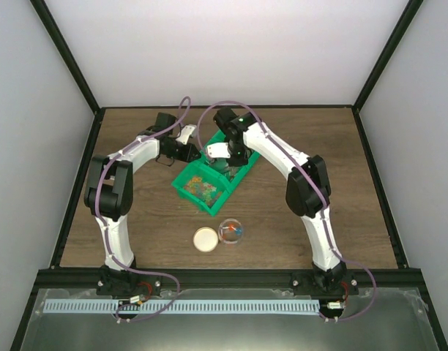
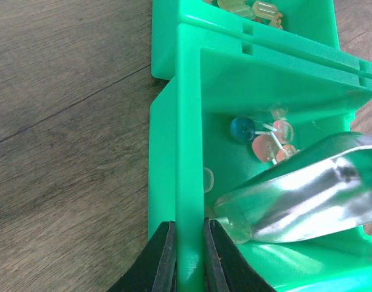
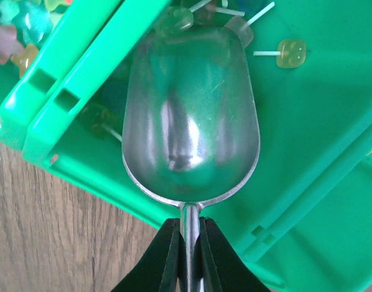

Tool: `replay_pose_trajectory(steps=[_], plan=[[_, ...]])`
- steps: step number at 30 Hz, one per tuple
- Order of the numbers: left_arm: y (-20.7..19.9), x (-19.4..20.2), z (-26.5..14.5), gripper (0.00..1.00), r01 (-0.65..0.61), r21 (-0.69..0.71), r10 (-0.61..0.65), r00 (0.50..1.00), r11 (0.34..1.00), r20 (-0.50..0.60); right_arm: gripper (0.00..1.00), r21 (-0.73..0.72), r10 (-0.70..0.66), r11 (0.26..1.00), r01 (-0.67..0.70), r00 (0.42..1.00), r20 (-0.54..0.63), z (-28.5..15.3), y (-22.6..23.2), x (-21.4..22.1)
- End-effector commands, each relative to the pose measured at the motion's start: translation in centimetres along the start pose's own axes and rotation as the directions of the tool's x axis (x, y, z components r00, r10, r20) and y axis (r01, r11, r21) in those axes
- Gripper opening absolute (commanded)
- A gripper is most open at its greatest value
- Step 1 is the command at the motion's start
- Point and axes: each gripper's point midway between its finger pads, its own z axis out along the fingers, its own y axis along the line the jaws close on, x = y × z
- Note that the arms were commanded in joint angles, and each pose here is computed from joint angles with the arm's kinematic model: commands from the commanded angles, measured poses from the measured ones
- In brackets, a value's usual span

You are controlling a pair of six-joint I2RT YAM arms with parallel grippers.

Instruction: Pack the candies

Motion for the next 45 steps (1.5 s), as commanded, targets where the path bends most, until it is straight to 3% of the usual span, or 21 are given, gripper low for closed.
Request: replay_pose_trajectory(steps=[1, 8, 15, 20, 24, 31, 37, 45], plan=[[0.4, 1.7, 1.7, 0.04, 0.038, 0.005, -0.038, 0.998, 0.999, -0.042, 0.01, -0.19, 0.08, 0.979, -0.075, 0.997, 0.021, 2.6, 3.7, -1.4], [0.2, 1.8, 1.7, 0.04, 0.041, 0.014, -0.041, 0.998, 0.999, -0.043, 0.01, -0.324, 0.334, 0.89, -0.32, 0.942, -0.013, 6.0, 5.2, -1.1], [-0.1, 2.1, 1.9, 0.04, 0.041, 0.025, -0.04, 0.998, 0.999, -0.049, 0.01, -0.371, 0.505, 0.822, -0.431, 0.853, 0.127, 7.1, 5.2, -3.0], [-0.1, 2.4, 2.0, 0.04, 0.038, 0.023, -0.037, 0.998, 0.999, -0.059, 0.01, -0.409, 0.62, 0.764, -0.499, 0.744, 0.25, 6.8, 4.6, -3.8], [0.0, 2.7, 2.0, 0.04, 0.033, 0.02, -0.031, 0.997, 0.999, -0.069, 0.01, -0.418, 0.661, 0.747, -0.518, 0.648, 0.378, 5.8, 3.3, -3.9], [0.4, 2.7, 1.9, 0.04, 0.028, 0.008, -0.027, 0.997, 1.0, -0.077, 0.01, -0.415, 0.676, 0.736, -0.536, 0.541, 0.501, 4.5, 2.4, -2.5], [0.6, 2.9, 2.0, 0.04, 0.035, 0.003, -0.034, 0.996, 0.999, -0.082, 0.01, -0.398, 0.66, 0.744, -0.537, 0.496, 0.564, 4.4, 2.4, -2.0], [0.9, 2.9, 1.8, 0.04, 0.018, -0.016, -0.019, 0.995, 1.0, -0.093, 0.01, -0.381, 0.639, 0.765, -0.52, 0.538, 0.549, 5.1, 3.4, -1.2]])
